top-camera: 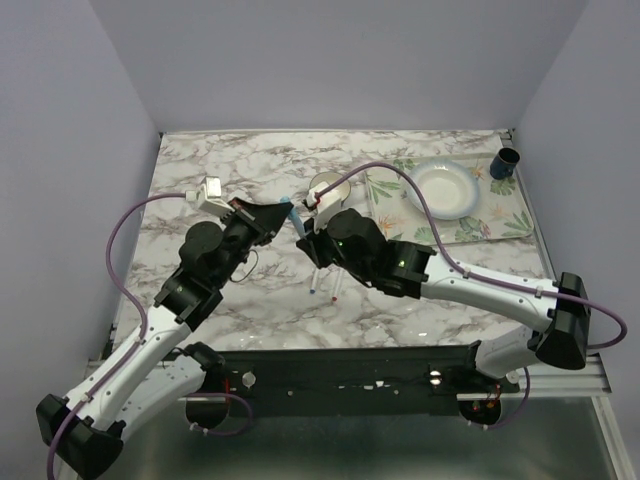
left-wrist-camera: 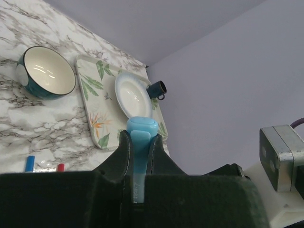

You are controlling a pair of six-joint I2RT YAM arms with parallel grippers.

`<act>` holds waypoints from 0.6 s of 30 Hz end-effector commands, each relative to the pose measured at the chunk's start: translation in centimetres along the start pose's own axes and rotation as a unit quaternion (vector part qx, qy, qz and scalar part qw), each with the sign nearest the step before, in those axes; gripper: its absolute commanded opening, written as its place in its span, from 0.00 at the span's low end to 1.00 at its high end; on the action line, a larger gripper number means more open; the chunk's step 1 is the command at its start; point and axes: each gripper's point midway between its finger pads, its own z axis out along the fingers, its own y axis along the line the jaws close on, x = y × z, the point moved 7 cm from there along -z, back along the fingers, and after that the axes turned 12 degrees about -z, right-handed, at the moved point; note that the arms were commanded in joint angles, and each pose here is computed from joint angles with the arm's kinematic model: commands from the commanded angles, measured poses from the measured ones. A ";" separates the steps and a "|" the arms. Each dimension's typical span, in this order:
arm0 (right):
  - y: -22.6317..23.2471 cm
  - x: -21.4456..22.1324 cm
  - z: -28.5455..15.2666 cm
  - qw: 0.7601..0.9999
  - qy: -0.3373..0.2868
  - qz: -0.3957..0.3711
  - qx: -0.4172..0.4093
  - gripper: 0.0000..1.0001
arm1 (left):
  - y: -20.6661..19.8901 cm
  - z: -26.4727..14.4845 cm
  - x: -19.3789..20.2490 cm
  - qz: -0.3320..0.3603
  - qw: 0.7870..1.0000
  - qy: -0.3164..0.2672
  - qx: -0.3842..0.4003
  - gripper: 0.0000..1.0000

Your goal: Insert the pens into the pen caps

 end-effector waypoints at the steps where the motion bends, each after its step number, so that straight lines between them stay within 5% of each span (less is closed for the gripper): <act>1: -2.3 -11.7 -2.8 0.964 -0.264 0.044 0.014 0.01 | 1.9 -2.4 6.7 -0.051 0.974 0.218 -0.046 0.00; 18: -2.1 -11.3 -2.3 0.968 -0.250 0.020 0.004 0.01 | 0.2 -2.2 6.8 -0.022 0.977 0.213 -0.009 0.00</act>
